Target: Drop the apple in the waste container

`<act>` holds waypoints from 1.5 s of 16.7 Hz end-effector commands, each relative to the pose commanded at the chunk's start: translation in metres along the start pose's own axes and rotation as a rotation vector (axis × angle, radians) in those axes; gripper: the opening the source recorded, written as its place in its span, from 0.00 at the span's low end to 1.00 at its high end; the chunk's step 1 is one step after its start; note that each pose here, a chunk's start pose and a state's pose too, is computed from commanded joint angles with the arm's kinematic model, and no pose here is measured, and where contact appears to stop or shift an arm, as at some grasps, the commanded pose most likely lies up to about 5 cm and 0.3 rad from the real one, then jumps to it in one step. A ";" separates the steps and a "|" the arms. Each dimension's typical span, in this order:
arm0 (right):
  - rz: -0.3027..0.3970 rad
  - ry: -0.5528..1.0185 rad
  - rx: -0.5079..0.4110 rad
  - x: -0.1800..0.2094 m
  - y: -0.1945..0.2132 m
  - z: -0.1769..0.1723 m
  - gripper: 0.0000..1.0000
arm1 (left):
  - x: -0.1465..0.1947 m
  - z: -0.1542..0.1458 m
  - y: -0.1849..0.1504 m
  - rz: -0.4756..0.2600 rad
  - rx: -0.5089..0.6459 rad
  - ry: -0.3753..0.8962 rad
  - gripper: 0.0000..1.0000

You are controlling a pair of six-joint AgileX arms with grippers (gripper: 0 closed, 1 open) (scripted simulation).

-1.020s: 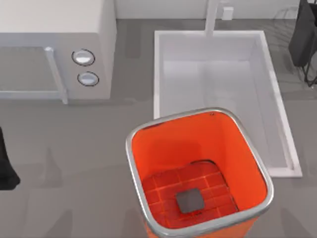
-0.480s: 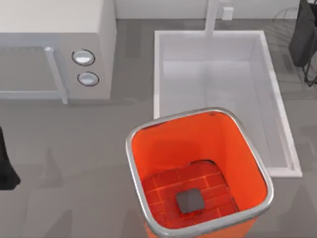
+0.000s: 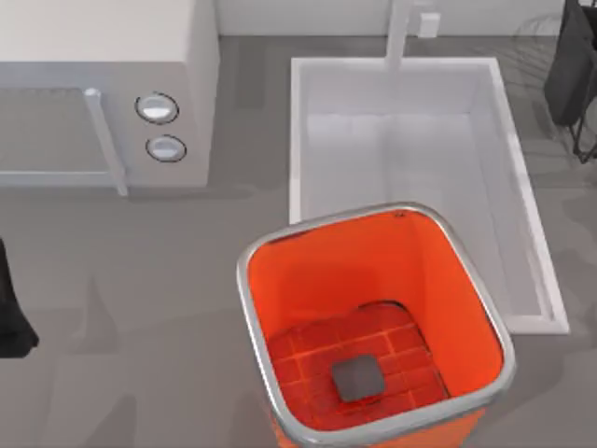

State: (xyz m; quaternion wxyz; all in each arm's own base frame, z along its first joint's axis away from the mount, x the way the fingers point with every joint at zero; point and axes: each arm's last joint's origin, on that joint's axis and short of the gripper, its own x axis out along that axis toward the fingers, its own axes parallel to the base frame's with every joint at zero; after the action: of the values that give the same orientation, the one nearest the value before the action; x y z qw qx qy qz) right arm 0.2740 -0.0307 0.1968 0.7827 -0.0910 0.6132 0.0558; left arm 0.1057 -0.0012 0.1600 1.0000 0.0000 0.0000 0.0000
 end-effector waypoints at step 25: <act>0.055 0.154 -0.035 0.096 -0.012 0.020 1.00 | 0.000 0.000 0.000 0.000 0.000 0.000 1.00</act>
State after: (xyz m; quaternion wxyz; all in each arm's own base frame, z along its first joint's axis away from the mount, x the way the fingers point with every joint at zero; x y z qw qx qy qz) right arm 0.3182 -0.0406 0.1095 0.7296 -0.0918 0.6728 0.0810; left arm 0.1057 -0.0012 0.1600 1.0000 0.0000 0.0000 0.0000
